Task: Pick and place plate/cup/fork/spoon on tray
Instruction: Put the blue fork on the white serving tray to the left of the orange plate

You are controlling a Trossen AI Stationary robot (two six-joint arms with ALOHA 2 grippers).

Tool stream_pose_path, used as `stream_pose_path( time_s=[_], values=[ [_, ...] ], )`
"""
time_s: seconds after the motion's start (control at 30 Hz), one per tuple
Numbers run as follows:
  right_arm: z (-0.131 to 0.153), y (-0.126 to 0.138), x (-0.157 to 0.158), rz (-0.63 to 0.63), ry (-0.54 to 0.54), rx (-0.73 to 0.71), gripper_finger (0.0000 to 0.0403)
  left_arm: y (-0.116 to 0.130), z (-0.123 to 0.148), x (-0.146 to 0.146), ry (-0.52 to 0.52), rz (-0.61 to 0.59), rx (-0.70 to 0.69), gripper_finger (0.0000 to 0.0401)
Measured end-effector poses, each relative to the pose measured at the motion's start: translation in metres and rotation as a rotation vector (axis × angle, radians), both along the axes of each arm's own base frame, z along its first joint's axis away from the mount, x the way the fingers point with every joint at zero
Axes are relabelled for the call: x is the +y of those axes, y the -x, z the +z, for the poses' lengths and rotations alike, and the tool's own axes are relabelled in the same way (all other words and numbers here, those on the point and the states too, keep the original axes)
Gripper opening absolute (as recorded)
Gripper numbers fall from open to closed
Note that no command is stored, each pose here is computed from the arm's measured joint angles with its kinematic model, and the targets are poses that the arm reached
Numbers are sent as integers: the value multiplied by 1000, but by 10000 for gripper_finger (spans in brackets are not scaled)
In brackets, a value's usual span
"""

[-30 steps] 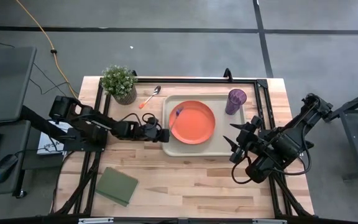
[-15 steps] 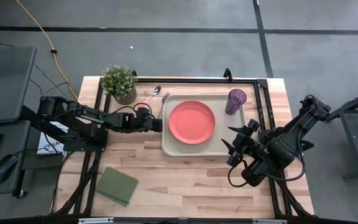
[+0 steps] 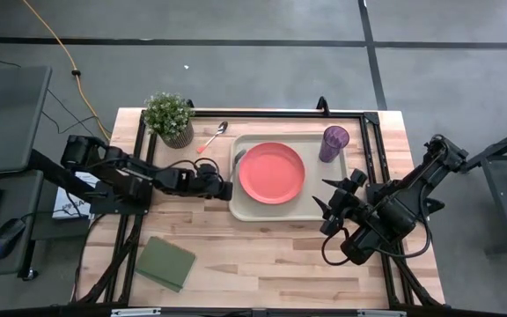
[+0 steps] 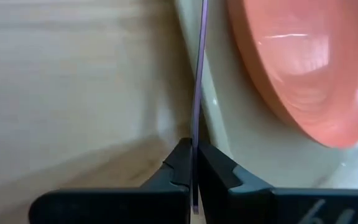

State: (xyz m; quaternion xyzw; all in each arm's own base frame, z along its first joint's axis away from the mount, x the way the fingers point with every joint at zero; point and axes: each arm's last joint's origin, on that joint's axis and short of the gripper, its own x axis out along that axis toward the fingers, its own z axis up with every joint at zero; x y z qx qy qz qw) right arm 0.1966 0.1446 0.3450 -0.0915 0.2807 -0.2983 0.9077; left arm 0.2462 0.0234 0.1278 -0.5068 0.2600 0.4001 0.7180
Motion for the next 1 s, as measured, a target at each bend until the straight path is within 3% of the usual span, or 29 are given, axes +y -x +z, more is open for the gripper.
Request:
stream_pose_path(
  time_s=[0.2, 0.57, 0.7, 0.83, 1.0],
  values=[
    [0, 0, 0, 0, 0, 0, 236, -6, 4, -11, 16, -16, -61, 0],
    [0, 0, 0, 0, 0, -1, 236, -34, 19, -19, -47, -87, -85, 0],
    [0, 0, 0, 0, -2, 0, 236, -48, 30, -16, -122, -191, -82, 0],
    [0, 0, 0, 1, -5, 6, 236, -45, 58, -12, -238, -312, -66, 0],
    [0, 0, 0, 1, -3, 7, 236, -26, 92, -10, -500, -658, 196, 0]
  ],
)
